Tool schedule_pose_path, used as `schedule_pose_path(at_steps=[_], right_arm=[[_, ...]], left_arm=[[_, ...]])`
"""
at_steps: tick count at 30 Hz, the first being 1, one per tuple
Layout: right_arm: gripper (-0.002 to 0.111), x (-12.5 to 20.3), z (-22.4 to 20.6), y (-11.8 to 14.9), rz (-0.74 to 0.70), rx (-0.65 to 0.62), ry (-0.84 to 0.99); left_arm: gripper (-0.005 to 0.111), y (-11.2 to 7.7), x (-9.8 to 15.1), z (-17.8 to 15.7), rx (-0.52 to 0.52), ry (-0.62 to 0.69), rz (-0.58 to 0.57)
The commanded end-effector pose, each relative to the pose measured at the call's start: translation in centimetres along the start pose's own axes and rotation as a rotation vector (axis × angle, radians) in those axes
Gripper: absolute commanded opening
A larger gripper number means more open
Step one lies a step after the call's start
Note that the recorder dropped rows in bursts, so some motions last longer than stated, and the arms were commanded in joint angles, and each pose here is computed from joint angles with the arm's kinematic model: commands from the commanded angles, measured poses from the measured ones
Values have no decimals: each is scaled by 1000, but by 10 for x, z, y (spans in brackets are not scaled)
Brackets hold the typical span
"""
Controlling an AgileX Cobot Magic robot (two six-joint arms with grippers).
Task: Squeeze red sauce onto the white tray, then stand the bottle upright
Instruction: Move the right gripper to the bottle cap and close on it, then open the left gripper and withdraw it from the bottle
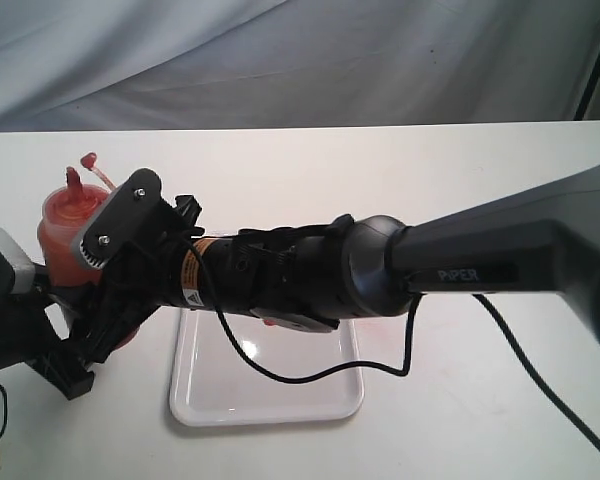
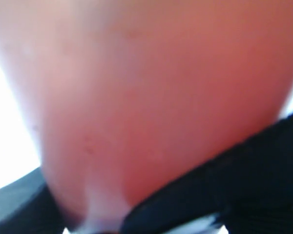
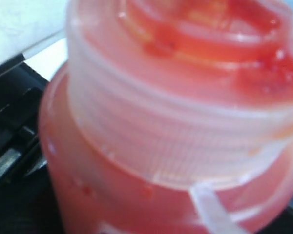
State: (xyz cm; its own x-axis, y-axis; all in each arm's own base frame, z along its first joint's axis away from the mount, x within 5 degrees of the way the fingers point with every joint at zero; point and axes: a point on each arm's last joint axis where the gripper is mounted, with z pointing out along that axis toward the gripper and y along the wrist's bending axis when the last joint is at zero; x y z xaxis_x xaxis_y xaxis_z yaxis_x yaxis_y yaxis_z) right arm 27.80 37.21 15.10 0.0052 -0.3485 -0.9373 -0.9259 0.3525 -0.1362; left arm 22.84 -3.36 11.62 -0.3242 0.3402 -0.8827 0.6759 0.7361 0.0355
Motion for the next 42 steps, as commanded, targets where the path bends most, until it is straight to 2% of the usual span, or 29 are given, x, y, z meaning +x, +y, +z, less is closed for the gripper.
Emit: schedule_pose_path(at_steps=[1,7,28,33,42], right_arm=[[0,16,6,-1,-72,-9,51],[0,28,10,1,-64,-20,66],[0,29,10,0,-60,-17,77],[0,34,11,0,-59,-10,112],[0,36,11,0,-59,-8,123]], left_arm=[[1,2,-6,2,4,-86,-47],[1,2,-6,2,3,-87,-43],[1,2,-6,2,5,-86,-41],[1,0,0,2,22,-22,-26],[1,0,3,2,23,11,-20]])
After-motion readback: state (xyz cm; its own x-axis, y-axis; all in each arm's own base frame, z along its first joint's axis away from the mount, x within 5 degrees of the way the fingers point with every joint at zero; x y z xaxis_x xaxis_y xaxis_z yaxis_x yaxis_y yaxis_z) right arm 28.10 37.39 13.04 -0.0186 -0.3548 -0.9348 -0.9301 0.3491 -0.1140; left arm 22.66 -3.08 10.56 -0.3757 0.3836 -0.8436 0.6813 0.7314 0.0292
